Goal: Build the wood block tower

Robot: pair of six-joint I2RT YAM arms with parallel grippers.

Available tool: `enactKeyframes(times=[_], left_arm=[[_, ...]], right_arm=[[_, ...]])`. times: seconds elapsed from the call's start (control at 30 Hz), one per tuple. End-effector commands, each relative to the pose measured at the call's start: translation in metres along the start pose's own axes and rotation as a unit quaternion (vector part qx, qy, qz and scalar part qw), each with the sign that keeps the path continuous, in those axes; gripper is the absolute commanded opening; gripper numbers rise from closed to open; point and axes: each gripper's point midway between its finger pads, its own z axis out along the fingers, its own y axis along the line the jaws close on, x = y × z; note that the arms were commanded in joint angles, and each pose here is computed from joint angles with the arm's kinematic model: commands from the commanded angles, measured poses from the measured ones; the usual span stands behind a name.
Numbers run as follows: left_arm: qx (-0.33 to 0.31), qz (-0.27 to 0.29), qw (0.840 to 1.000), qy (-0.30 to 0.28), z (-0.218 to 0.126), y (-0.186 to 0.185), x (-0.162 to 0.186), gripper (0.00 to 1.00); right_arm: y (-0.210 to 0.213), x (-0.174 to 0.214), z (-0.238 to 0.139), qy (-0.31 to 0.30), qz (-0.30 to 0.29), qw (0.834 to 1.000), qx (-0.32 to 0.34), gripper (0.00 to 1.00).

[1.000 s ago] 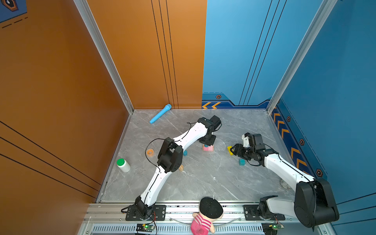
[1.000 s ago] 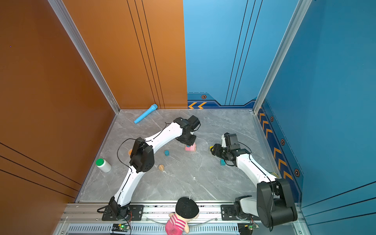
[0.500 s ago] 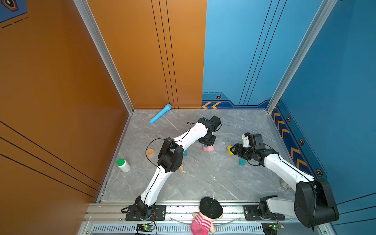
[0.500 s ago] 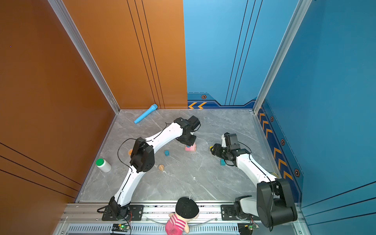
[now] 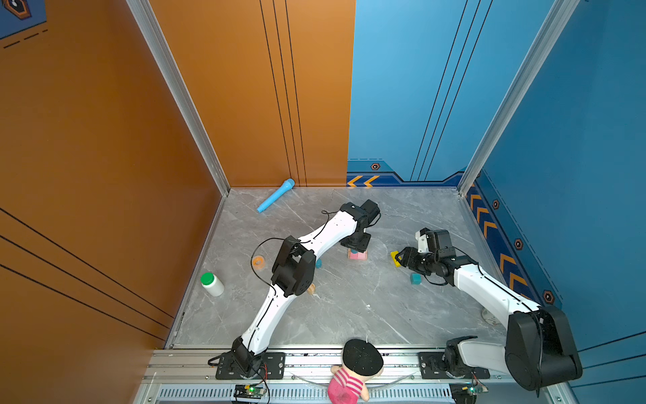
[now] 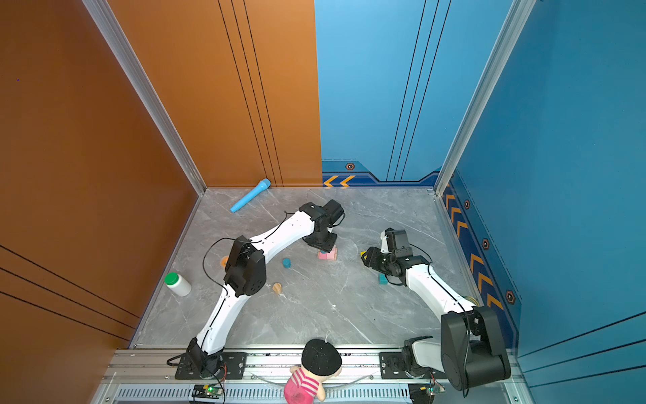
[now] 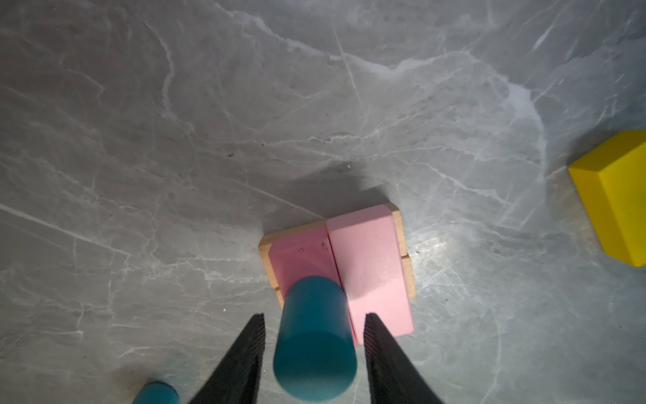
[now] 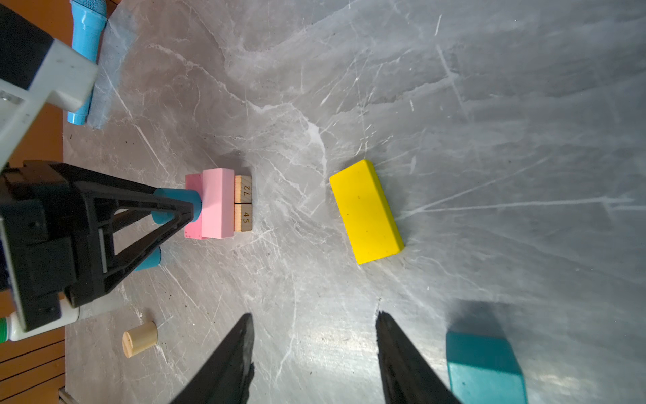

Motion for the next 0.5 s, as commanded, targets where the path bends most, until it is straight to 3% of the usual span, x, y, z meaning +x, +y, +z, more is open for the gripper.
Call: enactKeyframes(times=[0.0,0.2,0.47], left_arm=[[-0.004,-0.005,1.000,0.016,0.007,0.006,0.005,0.51],[0.010,-0.002,1.000,0.002,-0.011,0.002,0.001,0.61],[0.017,0.011,0.999,-0.047,-0.064,0.000,-0.004,0.66]], right_arm=[[0.002,-0.001,0.000,-0.001,-0.003,1.000,-0.006,0.58],[0.005,-0.004,-0.008,-0.006,-0.006,1.000,-0.006,0.58],[0.014,-0.015,-0.046,-0.047,-0.025,0.999,0.005,0.64]])
